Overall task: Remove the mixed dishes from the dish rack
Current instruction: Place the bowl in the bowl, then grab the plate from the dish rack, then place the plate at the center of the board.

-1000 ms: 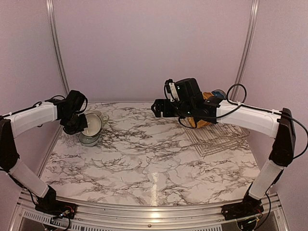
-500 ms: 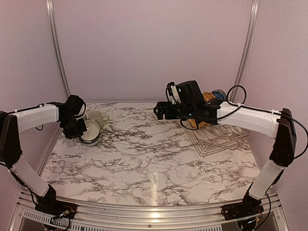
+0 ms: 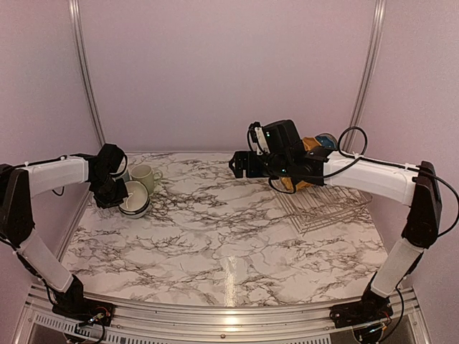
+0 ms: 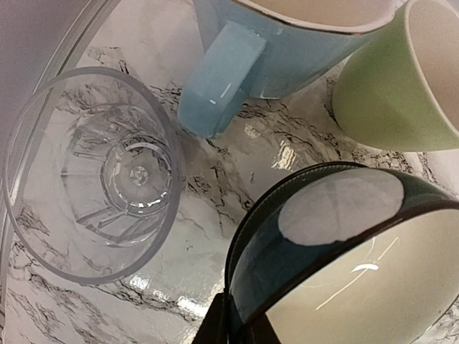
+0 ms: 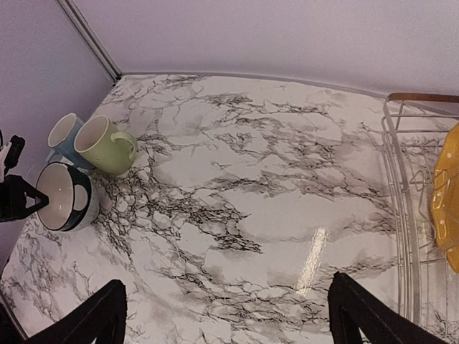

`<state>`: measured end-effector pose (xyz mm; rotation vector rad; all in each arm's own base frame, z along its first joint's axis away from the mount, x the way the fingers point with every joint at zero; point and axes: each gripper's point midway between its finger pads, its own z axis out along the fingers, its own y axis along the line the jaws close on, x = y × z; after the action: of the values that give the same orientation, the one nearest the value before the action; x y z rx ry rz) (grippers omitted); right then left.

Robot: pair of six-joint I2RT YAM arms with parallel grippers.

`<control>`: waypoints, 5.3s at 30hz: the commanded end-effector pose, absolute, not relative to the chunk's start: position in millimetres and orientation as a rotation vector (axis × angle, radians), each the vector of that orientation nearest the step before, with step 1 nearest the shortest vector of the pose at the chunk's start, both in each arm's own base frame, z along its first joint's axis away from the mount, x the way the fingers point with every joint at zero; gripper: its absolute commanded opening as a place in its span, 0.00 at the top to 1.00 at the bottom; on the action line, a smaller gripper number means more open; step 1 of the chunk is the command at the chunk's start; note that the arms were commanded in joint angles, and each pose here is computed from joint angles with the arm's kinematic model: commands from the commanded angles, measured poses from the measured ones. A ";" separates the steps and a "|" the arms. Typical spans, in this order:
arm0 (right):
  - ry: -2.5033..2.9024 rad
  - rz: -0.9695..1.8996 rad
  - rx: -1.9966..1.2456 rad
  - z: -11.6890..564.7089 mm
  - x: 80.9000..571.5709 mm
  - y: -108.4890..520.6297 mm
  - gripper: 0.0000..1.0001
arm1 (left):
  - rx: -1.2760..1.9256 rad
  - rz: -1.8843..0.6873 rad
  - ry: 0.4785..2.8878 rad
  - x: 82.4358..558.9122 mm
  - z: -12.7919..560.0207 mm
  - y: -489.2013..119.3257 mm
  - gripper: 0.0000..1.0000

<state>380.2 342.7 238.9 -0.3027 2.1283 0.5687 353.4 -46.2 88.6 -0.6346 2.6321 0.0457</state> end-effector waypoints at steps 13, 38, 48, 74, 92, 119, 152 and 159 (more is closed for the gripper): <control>2.106 0.439 -0.263 251.4 393.5 305.6 0.02 | -0.553 -0.008 2.548 359.4 129.4 -47.4 0.57; 2.295 0.122 0.004 191.5 494.8 108.1 0.12 | -0.144 -0.735 2.203 346.5 242.5 -136.2 0.13; 2.298 0.147 -0.003 183.9 507.2 114.2 0.20 | -0.102 -0.790 2.144 342.5 264.5 -149.6 0.12; 2.251 0.134 -0.018 206.9 502.0 115.6 0.25 | -0.071 -0.804 2.145 342.2 266.9 -165.7 0.12; 2.272 0.218 -0.009 174.4 532.4 119.3 0.55 | -0.083 -0.778 2.132 340.4 273.1 -161.0 0.12; 2.189 0.245 -0.044 223.7 531.6 117.7 0.97 | -0.090 -0.780 2.145 336.5 264.6 -160.9 0.12; 1.931 -0.474 -0.115 363.9 491.4 113.7 1.00 | -0.088 -0.798 2.144 336.3 264.7 -166.1 0.12; 1.876 -0.204 -0.118 401.8 480.6 139.0 1.00 | -0.095 -0.785 2.136 328.4 267.7 -161.5 0.12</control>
<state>491.0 129.7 296.0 -0.2602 2.1066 -0.4375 336.9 -165.3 263.3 -0.0908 2.1526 -0.7891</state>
